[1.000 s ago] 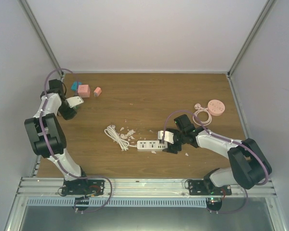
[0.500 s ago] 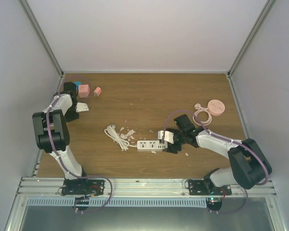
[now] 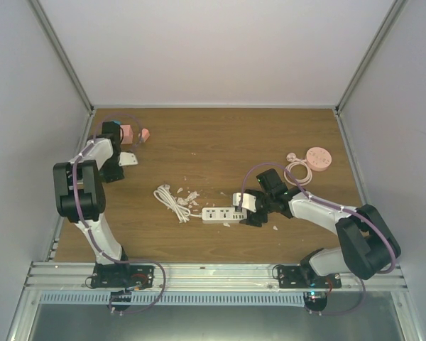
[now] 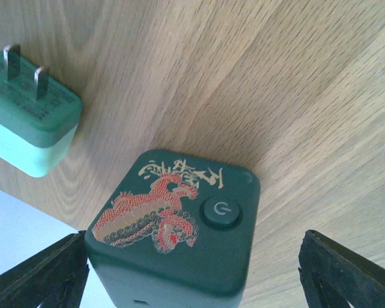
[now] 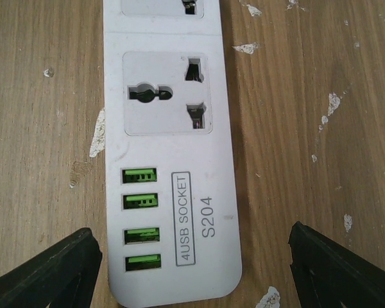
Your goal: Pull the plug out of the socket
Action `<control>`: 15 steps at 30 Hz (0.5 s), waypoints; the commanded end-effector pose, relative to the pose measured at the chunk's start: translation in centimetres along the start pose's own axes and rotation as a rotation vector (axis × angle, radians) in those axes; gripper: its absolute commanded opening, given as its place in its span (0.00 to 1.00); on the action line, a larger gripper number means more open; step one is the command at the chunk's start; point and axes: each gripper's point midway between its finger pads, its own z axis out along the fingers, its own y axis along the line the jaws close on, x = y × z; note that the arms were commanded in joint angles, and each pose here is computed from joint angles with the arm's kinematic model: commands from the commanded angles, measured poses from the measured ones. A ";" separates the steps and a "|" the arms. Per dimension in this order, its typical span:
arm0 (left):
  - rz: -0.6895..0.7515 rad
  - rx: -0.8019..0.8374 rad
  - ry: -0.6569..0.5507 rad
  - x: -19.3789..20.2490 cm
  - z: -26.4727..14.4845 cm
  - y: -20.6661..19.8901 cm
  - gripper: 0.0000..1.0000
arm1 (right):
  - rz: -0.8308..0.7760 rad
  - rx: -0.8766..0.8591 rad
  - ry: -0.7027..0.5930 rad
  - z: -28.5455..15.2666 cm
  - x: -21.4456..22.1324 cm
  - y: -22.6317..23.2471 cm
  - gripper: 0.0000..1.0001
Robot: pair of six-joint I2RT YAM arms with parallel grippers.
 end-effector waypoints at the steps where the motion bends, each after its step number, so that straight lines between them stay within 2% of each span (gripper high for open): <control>1: -0.018 -0.006 -0.071 -1.0 -2.1 0.5 0.91 | 0.003 0.018 -0.010 -0.2 -0.2 -0.3 0.81; 6: -0.062 0.008 -0.196 -2.3 -5.0 1.2 0.99 | -0.005 0.030 -0.007 -0.3 -0.3 -0.6 0.81; 15: -0.169 -0.009 -0.524 -5.7 -11.8 2.3 0.99 | -0.035 0.012 -0.001 -0.4 -2.4 -1.3 0.79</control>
